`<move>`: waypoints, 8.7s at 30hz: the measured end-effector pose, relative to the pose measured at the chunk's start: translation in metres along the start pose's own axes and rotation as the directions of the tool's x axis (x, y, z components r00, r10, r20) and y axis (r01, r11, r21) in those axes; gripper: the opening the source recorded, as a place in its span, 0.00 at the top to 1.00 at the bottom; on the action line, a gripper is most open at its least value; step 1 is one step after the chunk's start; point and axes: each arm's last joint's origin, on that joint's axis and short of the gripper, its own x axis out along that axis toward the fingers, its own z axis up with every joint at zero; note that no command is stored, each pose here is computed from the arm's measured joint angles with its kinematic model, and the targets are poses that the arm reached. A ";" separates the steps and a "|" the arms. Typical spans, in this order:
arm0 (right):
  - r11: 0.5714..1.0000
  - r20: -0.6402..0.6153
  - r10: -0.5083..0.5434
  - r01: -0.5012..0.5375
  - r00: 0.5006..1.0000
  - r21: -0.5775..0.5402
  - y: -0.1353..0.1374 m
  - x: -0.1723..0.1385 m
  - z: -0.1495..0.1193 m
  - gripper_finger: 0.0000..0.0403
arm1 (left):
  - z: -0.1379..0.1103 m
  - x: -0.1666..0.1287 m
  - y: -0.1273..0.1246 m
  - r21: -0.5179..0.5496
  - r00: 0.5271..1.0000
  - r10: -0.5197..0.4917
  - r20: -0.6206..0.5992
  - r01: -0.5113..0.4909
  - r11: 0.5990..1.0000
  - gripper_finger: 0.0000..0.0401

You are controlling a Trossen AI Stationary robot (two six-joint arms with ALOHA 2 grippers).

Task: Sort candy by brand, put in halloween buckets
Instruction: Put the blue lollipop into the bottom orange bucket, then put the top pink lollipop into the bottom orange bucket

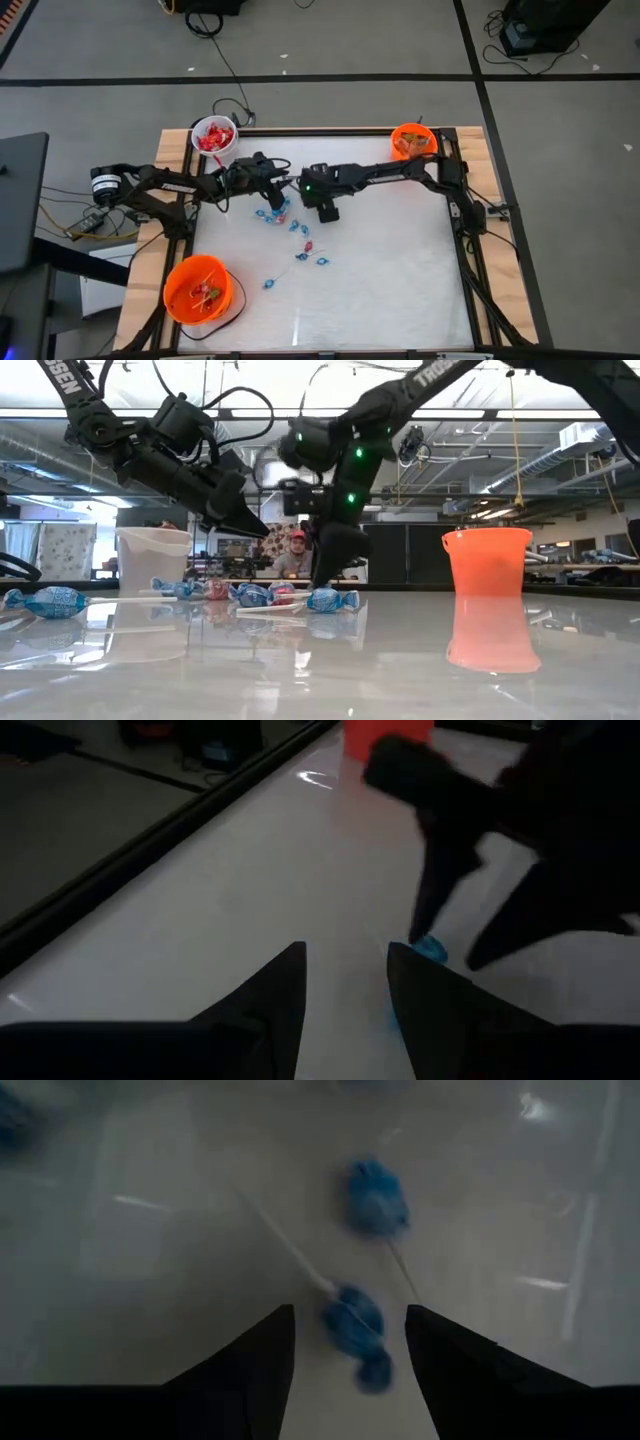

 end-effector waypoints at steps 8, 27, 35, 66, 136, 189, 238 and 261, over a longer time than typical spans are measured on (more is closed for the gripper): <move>0.986 0.057 0.129 -0.134 0.990 0.104 -0.015 0.010 -0.015 0.50 | -0.004 0.000 0.000 -0.028 0.999 0.006 -0.039 -0.007 1.000 0.63; 0.958 0.147 0.177 -0.205 0.973 0.199 -0.007 0.017 -0.016 0.80 | -0.015 -0.003 -0.022 -0.083 0.989 -0.072 -0.131 0.061 0.995 0.63; 0.979 0.109 -0.003 -0.019 0.994 0.201 0.003 0.010 -0.006 0.79 | -0.018 -0.006 -0.034 -0.061 0.980 -0.115 -0.160 0.107 0.992 0.63; 0.985 0.258 -0.172 0.162 0.951 0.062 0.031 -0.014 0.027 0.78 | -0.029 -0.010 -0.045 -0.027 0.953 -0.157 -0.257 0.156 0.987 0.82; 0.928 -0.014 0.317 -0.307 0.948 0.213 -0.047 0.012 -0.043 0.70 | 0.015 -0.189 -0.127 -0.398 -0.066 -0.400 -0.914 -0.038 0.916 0.87; 0.716 0.541 -0.312 -0.181 0.781 0.674 0.057 -0.078 -0.093 0.74 | -0.024 -0.024 -0.078 -0.077 0.938 -0.067 -0.340 0.043 0.996 0.39; 0.797 0.534 -0.268 -0.126 0.802 0.590 0.072 -0.078 -0.091 0.74 | -0.048 -0.015 -0.084 -0.058 0.887 -0.034 -0.461 0.009 0.998 0.67; 0.824 0.549 -0.197 -0.167 0.812 0.542 0.074 -0.077 -0.092 0.74 | -0.044 -0.018 -0.084 -0.064 0.897 -0.041 -0.440 0.014 0.998 0.71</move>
